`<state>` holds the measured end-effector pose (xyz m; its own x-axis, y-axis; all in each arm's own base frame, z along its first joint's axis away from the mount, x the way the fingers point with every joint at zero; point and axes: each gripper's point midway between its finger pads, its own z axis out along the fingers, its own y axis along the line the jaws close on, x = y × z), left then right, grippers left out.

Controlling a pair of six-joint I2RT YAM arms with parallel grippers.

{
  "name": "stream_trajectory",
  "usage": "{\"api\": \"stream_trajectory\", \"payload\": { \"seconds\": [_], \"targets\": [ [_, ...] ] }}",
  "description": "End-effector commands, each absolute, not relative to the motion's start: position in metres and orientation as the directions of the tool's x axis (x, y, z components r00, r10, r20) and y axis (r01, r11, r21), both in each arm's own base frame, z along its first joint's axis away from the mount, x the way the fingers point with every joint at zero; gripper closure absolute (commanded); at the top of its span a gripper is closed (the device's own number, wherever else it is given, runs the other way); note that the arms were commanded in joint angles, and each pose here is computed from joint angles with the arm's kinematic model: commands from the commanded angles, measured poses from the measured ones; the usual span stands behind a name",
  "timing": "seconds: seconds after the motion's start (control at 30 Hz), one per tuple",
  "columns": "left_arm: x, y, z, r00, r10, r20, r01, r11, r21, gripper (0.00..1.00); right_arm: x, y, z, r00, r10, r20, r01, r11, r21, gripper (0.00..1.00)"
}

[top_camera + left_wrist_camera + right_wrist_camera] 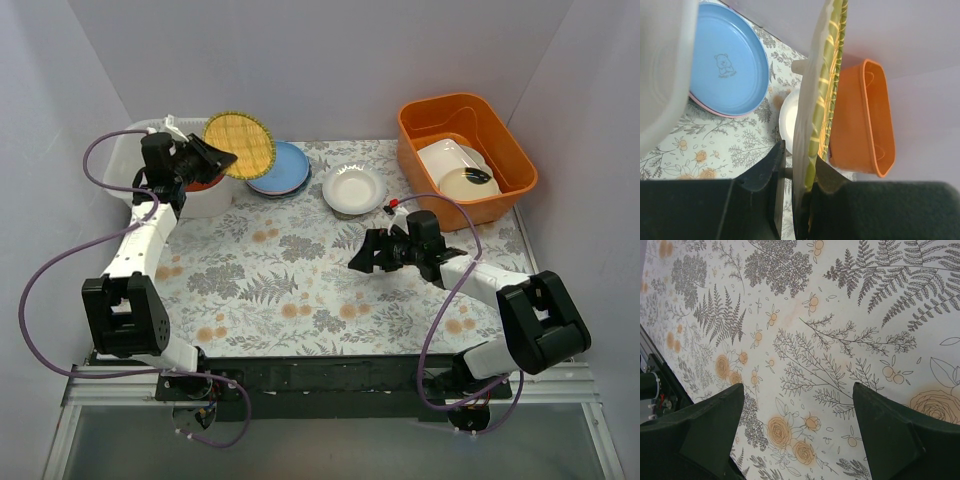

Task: Place the plates into the plastic bin on the countertop
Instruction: Place the plate in the plastic bin.

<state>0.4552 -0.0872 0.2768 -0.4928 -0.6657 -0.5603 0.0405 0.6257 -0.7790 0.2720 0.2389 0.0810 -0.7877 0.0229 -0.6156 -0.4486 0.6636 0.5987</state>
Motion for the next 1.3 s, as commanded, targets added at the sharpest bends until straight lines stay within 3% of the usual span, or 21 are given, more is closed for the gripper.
{"api": "stream_trajectory", "payload": {
  "seconds": [0.0,0.17,0.47,0.97,1.27],
  "targets": [
    [0.461,-0.063,0.302,-0.448,-0.737,-0.505,0.064,0.537,-0.841,1.00,0.276,0.245,0.094,-0.755,0.017,-0.655,-0.497,0.637,0.589,0.04],
    [0.473,-0.031,0.300,-0.382,-0.804,-0.456,0.013,0.488,-0.873,1.00,0.271,0.239,0.094,-0.751,0.013,-0.660,-0.493,0.653,0.575,0.04],
    [0.513,0.001,0.290,-0.321,-0.830,-0.456,-0.079,0.503,-0.860,1.00,0.264,0.231,0.091,-0.756,0.024,-0.654,-0.469,0.677,0.567,0.04],
    [0.534,0.061,0.262,-0.188,-0.797,-0.573,-0.288,0.603,-0.744,1.00,0.271,0.238,0.093,-0.759,0.004,-0.652,-0.487,0.660,0.571,0.05],
    [0.547,0.075,0.224,-0.223,-0.787,-0.575,-0.363,0.614,-0.701,1.00,0.271,0.236,0.094,-0.756,0.001,-0.654,-0.485,0.671,0.561,0.05]
  ]
}}
